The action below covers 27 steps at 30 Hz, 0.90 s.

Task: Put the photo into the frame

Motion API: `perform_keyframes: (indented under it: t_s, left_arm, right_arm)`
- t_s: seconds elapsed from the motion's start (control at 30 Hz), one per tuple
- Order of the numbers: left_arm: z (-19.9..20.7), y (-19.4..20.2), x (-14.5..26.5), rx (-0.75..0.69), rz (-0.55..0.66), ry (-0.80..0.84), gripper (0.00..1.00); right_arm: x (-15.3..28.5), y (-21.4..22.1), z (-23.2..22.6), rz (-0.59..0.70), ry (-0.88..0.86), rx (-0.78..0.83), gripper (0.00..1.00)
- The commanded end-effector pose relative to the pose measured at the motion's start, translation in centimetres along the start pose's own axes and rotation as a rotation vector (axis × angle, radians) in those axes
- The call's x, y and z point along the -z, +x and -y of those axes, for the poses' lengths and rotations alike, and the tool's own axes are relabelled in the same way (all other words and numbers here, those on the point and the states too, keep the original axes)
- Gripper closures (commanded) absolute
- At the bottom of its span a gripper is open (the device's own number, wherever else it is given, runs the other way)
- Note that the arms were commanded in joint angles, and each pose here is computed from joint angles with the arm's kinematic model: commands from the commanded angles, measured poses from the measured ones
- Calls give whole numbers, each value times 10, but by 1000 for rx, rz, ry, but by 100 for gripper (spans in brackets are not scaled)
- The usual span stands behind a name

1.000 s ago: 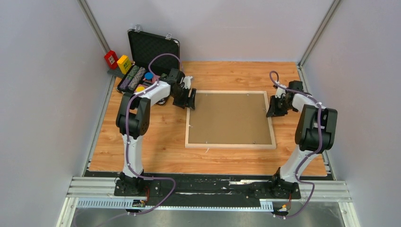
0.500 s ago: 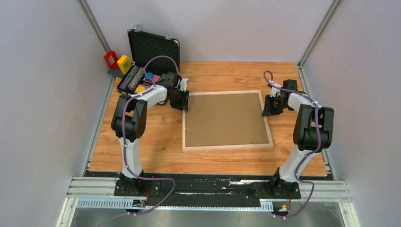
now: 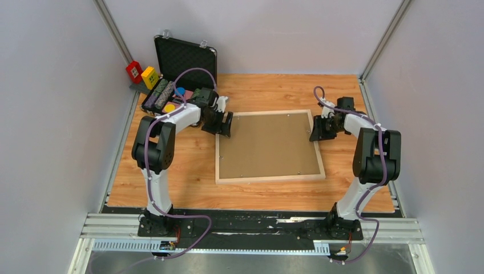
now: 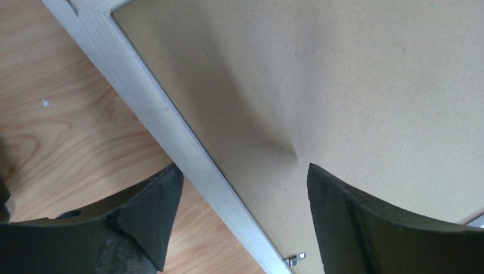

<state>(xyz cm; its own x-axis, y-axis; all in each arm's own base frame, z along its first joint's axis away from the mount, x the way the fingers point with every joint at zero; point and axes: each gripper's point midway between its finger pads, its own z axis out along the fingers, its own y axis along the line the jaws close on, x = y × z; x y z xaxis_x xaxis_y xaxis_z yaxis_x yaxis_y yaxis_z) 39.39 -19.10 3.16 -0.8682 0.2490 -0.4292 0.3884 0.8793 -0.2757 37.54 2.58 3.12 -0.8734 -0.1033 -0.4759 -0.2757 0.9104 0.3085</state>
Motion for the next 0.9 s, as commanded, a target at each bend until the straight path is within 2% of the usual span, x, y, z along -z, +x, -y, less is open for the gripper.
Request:
perform_keyframes:
  t_s: [0.0,0.37,0.87]
  left_arm:
    - [-1,14,19,-52,-40,-10,10]
    - [-9,73,37,-191,-148,-21,8]
    - [-5,92,32,-195,-179,24,11]
  right_arm:
    - [11,-16,-27,70,-79,30,61]
    - [7,-12,-16,63,-35,44,55]
    - [8,-13,-15,67,-27,47,55]
